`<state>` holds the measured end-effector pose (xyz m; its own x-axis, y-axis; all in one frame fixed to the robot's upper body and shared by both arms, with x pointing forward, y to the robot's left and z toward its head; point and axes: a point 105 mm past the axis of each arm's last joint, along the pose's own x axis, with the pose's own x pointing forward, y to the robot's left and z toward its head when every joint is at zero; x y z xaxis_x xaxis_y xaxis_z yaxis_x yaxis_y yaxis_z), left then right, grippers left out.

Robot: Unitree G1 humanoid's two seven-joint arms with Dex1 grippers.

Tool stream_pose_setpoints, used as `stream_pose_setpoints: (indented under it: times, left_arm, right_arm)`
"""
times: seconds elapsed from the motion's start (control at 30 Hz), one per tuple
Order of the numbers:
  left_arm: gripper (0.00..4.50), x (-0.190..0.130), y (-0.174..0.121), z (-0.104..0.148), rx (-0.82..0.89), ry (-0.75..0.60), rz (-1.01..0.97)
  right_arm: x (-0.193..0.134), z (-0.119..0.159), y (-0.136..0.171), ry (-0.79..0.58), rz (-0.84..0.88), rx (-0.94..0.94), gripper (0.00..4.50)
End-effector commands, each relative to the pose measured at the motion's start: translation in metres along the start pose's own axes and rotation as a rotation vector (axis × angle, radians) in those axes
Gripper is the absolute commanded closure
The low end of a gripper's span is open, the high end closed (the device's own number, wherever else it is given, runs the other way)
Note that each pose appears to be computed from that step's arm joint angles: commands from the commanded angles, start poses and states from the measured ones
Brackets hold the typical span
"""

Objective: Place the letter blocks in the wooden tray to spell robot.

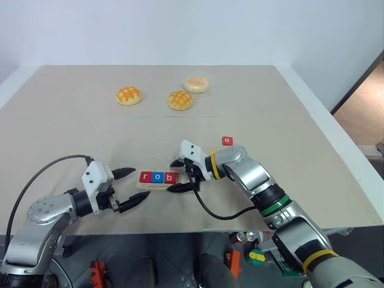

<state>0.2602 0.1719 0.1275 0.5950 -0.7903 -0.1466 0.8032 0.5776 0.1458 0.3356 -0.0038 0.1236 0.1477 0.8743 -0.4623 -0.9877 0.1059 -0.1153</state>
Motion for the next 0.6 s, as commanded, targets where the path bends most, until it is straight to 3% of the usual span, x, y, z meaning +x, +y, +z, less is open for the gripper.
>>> stream_pose_setpoints:
  times: [0.03,0.13,0.3,0.47,0.6]
  left_arm:
    - [0.00,0.000,-0.006,0.012,0.093,-0.010,-0.047]
    - [0.00,0.003,-0.012,0.016,0.115,-0.011,-0.094]
    - [0.00,0.010,-0.020,0.026,0.111,-0.015,-0.179]
    - [0.00,0.017,-0.023,0.035,0.121,-0.024,-0.228]
    - [0.00,0.020,-0.023,0.037,0.127,-0.029,-0.242]
  right_arm:
    - [-0.026,0.050,-0.013,-0.184,-0.088,0.017,0.03]
    - [-0.051,0.061,-0.034,-0.262,-0.205,0.103,0.03]
    - [-0.103,0.035,-0.086,-0.237,-0.521,0.103,0.03]
    - [-0.129,-0.011,-0.103,-0.093,-0.577,0.030,0.03]
    - [-0.137,-0.026,-0.111,-0.041,-0.566,0.033,0.03]
